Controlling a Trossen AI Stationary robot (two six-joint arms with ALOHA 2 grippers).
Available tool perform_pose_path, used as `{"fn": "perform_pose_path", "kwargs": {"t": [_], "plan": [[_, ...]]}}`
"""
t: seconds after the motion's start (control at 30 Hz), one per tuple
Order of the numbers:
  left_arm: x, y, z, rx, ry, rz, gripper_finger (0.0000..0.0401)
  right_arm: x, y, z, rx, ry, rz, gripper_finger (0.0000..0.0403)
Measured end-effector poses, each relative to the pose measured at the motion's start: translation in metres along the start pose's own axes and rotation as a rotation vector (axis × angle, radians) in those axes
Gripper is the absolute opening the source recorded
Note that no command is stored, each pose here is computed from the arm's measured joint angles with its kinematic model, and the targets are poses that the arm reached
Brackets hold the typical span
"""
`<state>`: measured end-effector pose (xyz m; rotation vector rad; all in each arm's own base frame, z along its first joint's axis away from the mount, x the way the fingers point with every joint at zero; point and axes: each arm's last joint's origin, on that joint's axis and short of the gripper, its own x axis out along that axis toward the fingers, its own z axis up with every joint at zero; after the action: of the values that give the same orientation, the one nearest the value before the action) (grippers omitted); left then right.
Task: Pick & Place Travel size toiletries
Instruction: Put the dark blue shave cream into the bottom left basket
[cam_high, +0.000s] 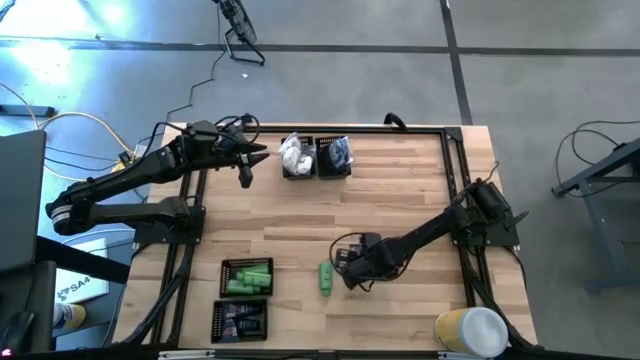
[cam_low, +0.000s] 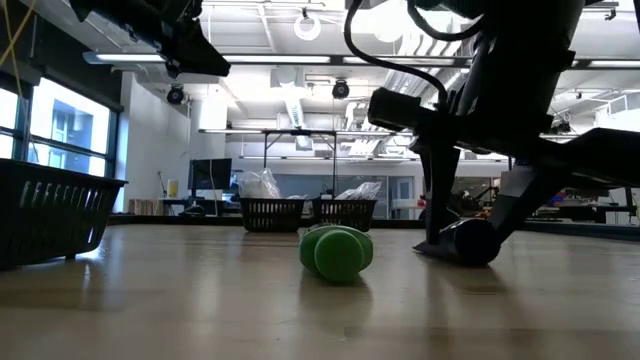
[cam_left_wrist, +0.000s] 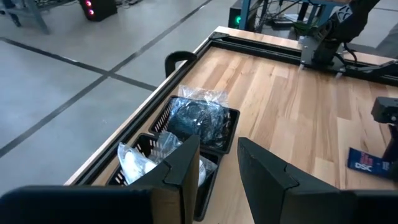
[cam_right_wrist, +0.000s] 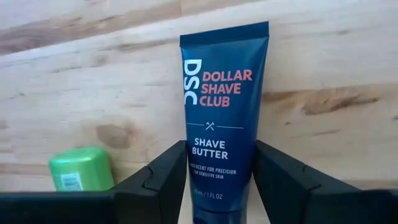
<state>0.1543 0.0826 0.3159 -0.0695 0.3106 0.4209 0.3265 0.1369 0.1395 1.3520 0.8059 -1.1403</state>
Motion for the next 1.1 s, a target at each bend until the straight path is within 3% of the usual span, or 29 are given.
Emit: {"fn": "perform_pose_path", "kwargs": {"t": [0.53, 0.9, 1.1], "plan": [[0.0, 0.0, 0.0, -0.001, 0.0, -0.001, 0.0108, 0.001, -0.003, 0.013, -0.055, -0.091, -0.053, 0.0167], [0.0, 0.0, 0.0, -0.001, 0.0, -0.001, 0.0108, -0.037, -0.008, 0.031, -0.085, -0.112, -0.091, 0.0167], [0.0, 0.0, 0.0, -0.001, 0.0, -0.001, 0.0108, -0.042, -0.006, 0.033, -0.211, -0.039, -0.098, 0.0167]]}}
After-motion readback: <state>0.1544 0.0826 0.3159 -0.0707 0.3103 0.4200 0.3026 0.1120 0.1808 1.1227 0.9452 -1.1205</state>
